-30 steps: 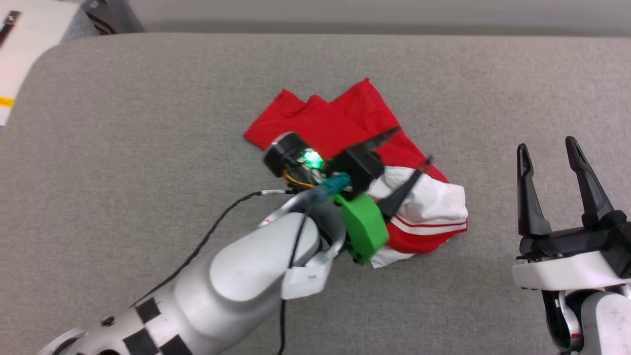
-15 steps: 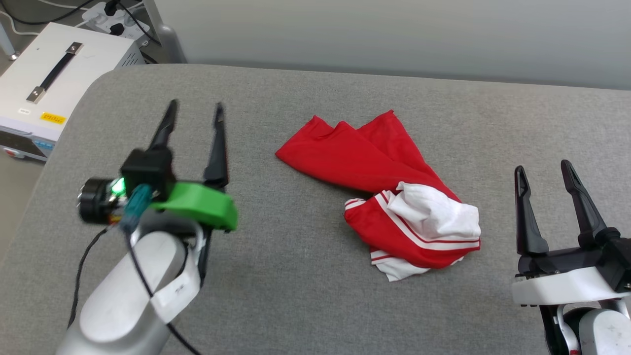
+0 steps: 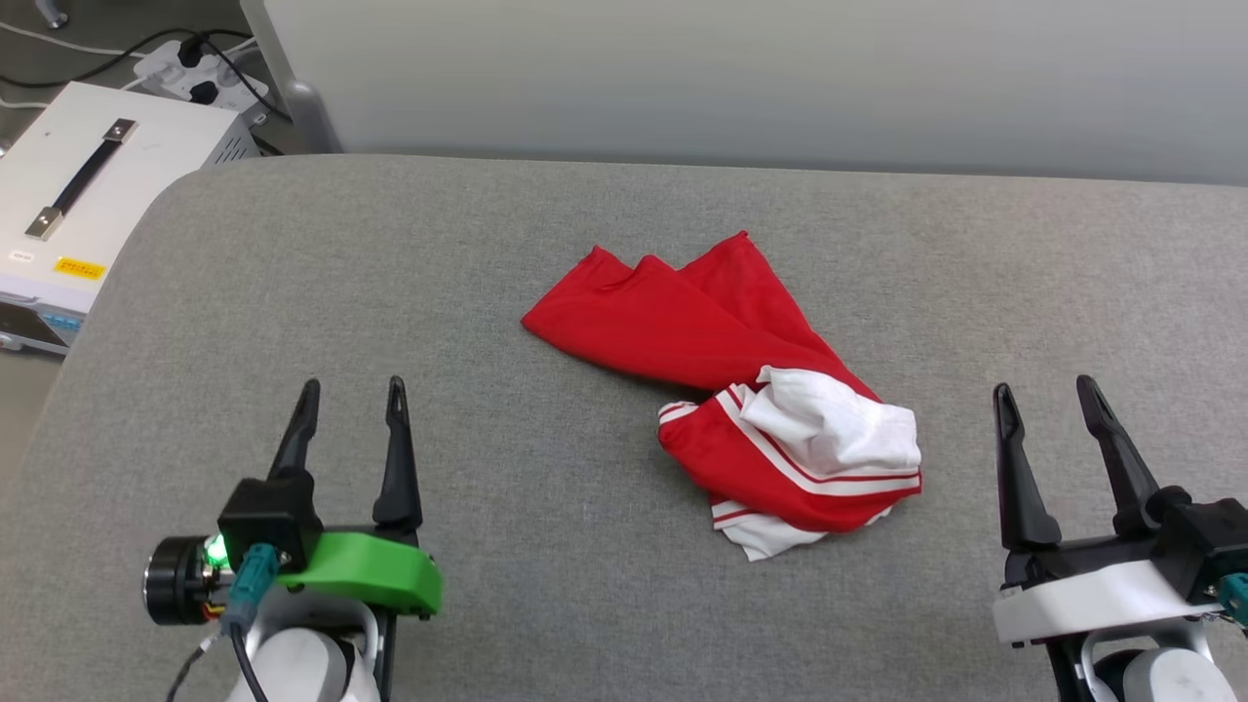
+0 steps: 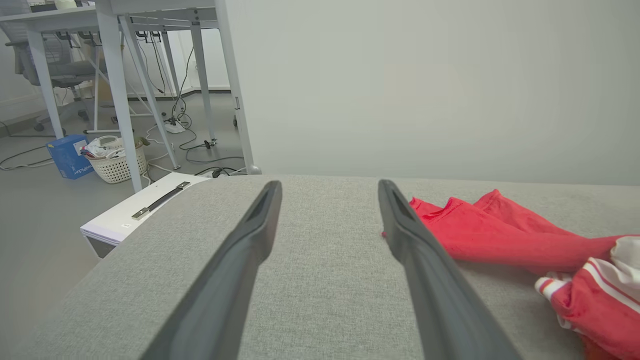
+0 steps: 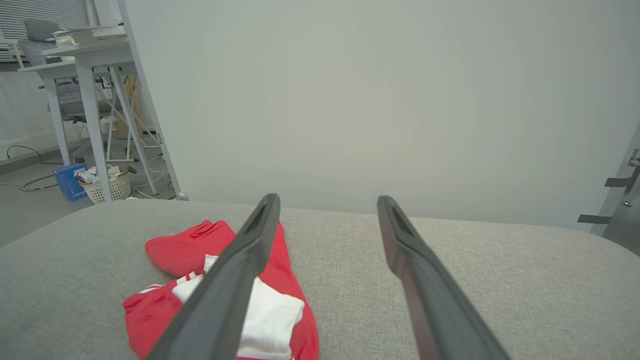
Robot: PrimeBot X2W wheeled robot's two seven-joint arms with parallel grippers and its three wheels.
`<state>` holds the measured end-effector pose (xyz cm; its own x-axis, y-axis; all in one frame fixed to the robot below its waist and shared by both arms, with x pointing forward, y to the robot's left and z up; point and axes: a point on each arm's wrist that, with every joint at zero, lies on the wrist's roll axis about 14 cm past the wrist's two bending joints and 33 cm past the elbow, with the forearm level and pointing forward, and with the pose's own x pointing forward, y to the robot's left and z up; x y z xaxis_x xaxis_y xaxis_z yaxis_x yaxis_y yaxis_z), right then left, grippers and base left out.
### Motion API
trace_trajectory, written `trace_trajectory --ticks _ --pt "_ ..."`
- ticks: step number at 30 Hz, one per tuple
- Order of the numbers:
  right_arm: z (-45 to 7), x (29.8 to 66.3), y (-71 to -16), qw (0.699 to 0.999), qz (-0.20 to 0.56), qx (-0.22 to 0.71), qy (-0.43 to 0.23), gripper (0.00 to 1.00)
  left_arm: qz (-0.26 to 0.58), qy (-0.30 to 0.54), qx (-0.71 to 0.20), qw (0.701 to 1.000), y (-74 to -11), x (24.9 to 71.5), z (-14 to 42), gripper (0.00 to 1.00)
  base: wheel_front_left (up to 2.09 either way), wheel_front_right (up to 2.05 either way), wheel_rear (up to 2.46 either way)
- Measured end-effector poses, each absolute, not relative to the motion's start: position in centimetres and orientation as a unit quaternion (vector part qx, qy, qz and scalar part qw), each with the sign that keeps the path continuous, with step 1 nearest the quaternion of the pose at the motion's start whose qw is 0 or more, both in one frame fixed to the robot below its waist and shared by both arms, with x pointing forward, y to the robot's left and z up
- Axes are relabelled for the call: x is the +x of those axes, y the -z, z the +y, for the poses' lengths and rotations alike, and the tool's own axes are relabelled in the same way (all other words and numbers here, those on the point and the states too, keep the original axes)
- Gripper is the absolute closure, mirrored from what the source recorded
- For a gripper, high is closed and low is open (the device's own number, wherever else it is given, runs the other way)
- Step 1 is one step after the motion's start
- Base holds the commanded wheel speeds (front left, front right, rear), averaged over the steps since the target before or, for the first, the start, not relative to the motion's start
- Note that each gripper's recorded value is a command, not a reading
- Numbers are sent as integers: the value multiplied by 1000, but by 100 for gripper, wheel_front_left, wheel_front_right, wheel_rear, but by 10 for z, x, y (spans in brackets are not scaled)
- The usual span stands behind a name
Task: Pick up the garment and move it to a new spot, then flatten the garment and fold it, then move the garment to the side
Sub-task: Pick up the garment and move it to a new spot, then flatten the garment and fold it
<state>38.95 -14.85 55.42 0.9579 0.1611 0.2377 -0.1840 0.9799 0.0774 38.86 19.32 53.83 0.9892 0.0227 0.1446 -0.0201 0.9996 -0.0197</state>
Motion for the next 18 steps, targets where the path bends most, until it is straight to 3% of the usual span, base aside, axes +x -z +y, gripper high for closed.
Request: trace_trajectory --ticks 18 --pt "-147 372 -526 992 -70 58 -88 0 -43 -1 -15 999 -511 370 186 0 0 0 0"
